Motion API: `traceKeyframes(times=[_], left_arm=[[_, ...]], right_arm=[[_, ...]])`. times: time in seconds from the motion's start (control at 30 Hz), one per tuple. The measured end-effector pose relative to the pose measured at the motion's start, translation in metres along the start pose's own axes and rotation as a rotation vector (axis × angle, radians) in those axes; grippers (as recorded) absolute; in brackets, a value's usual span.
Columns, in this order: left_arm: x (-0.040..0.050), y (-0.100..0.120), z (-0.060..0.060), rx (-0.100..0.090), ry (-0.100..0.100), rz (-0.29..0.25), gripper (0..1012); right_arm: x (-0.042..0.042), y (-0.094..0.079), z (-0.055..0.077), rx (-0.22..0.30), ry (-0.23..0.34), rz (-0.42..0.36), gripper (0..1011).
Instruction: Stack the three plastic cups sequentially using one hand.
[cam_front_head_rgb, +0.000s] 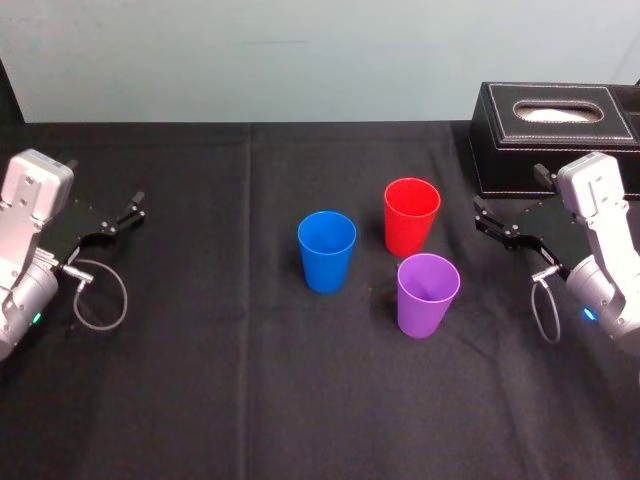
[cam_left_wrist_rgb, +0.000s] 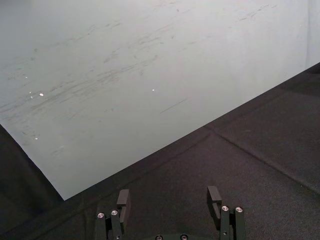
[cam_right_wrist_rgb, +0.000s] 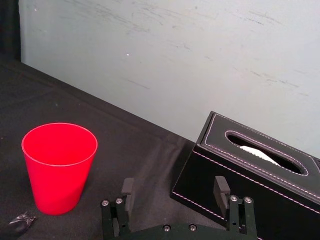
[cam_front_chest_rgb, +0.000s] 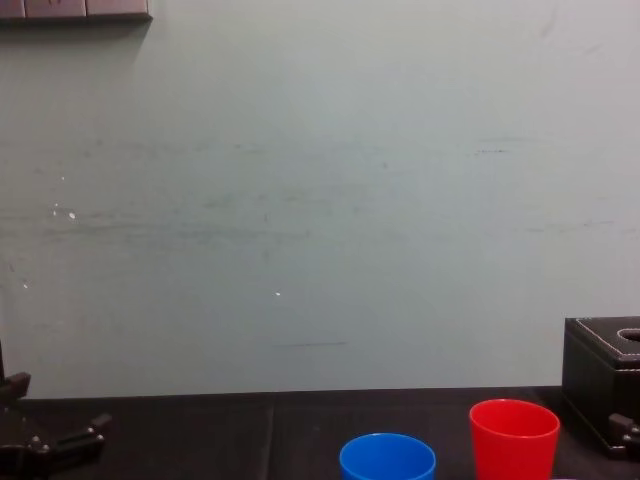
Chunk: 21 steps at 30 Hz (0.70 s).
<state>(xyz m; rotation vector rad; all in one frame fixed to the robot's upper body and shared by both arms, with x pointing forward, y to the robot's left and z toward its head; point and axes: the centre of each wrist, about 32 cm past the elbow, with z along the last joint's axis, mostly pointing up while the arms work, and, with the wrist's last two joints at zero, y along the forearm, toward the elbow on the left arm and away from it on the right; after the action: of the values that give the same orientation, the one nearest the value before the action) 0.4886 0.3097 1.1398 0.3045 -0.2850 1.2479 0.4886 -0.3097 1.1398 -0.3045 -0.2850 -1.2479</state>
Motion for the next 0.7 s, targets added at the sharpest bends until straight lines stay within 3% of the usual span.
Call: traceKeyframes(times=[0.2, 0.4, 0.7], left_arm=[[0.0, 0.0, 0.0, 0.0, 0.0, 0.0, 1004], [0.0, 0.0, 0.0, 0.0, 0.0, 0.0, 1005], [0.0, 0.0, 0.0, 0.0, 0.0, 0.0, 1005]], right_arm=[[0.0001, 0.0, 0.0, 0.0, 0.0, 0.0, 1002], [0.0056, -0.001, 0.006, 0.049, 0.025, -0.021, 1000], [0.0175, -0.021, 0.013, 0.09, 0.041, -0.008, 1000]])
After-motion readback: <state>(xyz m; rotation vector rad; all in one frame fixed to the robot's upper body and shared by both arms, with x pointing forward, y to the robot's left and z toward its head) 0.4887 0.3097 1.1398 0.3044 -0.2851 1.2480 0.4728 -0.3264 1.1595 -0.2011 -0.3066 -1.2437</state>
